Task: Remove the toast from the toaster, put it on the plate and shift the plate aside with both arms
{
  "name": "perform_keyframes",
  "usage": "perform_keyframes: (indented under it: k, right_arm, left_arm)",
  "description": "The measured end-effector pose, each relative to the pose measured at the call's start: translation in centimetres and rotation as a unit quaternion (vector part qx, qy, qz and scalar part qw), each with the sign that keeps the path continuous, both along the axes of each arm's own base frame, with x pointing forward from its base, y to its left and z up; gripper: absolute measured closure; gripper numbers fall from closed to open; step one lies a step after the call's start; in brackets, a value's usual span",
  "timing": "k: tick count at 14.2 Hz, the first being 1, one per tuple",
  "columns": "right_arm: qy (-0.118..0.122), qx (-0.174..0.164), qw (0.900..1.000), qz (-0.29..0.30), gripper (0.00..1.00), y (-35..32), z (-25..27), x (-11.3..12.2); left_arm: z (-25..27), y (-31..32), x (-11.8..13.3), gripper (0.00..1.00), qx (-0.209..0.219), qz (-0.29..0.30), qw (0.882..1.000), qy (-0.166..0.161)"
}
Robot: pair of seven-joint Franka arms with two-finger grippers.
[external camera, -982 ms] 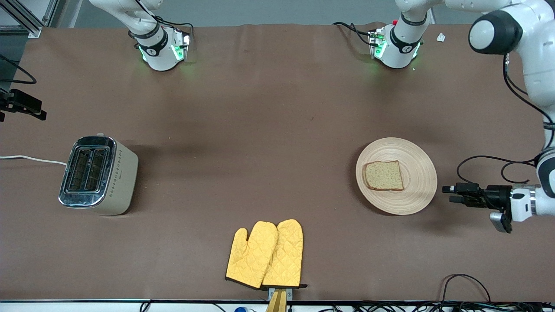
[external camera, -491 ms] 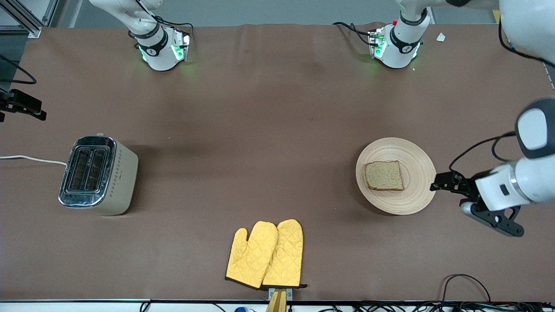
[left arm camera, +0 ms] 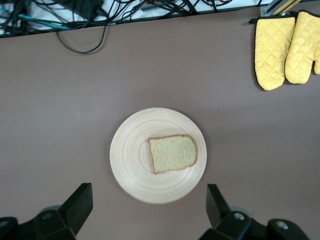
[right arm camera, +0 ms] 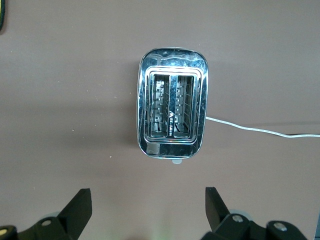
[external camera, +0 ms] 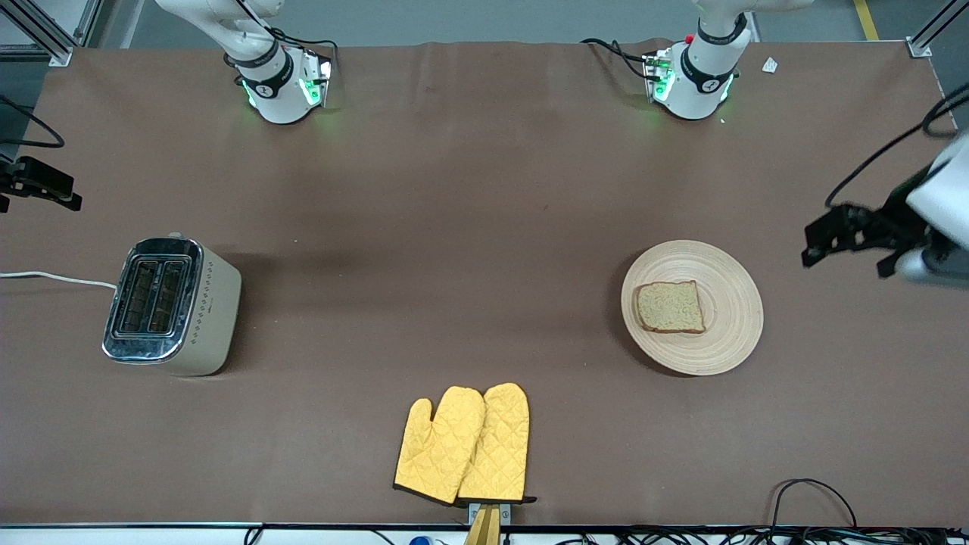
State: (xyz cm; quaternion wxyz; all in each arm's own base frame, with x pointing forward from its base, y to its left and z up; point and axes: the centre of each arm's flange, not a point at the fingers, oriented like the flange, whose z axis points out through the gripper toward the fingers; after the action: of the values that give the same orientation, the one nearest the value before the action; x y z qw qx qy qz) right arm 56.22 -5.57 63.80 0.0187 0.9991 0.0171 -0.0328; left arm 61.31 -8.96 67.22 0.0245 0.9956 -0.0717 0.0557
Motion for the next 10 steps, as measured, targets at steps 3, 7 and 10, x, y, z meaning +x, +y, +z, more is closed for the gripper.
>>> perform_keyframes:
  k: [3, 7, 10]
  right_arm:
    - [0.0, 0.0, 1.0, 0.0, 0.0, 0.0, 0.0, 0.0]
    - [0.0, 0.0, 1.0, 0.0, 0.0, 0.0, 0.0, 0.0]
    - [0.0, 0.0, 1.0, 0.0, 0.0, 0.0, 0.0, 0.0]
  left_arm:
    - [0.1, 0.8, -2.9, 0.0, 0.007, 0.01, 1.0, -0.021]
    - [-3.2, 1.7, -6.0, 0.0, 0.014, 0.0, 0.999, -0.032]
    - [-3.4, 1.8, -6.6, 0.0, 0.016, -0.002, 0.999, -0.029]
